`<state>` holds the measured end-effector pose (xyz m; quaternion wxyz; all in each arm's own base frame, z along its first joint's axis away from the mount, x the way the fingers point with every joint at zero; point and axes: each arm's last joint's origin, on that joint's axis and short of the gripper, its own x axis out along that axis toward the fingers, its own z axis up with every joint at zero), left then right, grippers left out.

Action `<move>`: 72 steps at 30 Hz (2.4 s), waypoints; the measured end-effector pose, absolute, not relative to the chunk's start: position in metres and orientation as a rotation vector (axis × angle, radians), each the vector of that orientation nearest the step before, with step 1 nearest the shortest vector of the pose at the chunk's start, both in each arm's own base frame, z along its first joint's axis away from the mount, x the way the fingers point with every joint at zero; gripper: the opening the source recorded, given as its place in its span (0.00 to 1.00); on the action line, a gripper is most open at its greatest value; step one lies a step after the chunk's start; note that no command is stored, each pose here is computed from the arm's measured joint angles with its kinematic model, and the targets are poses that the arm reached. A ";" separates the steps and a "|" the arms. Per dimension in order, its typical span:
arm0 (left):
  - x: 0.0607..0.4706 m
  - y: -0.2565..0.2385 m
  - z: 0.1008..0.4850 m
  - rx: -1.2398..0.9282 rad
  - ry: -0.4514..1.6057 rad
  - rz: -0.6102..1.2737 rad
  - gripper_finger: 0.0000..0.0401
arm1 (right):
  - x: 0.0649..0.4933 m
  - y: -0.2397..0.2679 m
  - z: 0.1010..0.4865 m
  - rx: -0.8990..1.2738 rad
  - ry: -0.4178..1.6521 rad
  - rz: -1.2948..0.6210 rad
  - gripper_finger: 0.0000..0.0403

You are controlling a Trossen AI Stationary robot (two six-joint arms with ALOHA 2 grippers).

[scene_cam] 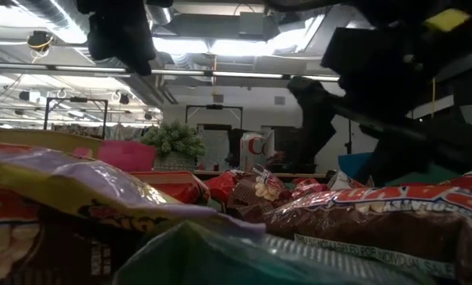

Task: Sort candy
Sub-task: Put the red chocolate bar into the red bin

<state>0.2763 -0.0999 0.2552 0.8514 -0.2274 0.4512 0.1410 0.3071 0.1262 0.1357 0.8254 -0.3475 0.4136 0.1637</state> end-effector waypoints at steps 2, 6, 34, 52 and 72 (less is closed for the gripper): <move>0.277 -0.100 0.255 -0.479 0.936 0.301 0.30 | 0.310 0.121 0.134 -0.721 0.882 0.351 0.70; 0.278 -0.100 0.256 -0.477 0.911 0.312 0.30 | 0.313 0.115 0.133 -0.668 0.883 0.401 0.62; 0.281 -0.099 0.259 -0.462 0.844 0.347 0.30 | 0.320 0.119 0.123 -0.568 0.848 0.489 0.04; 0.295 -0.096 0.268 -0.414 0.721 0.257 0.45 | 0.321 0.078 0.164 -0.265 0.833 0.164 0.02; 0.298 -0.085 0.270 0.109 0.718 0.200 0.52 | 0.346 0.036 0.188 0.133 0.565 0.082 0.02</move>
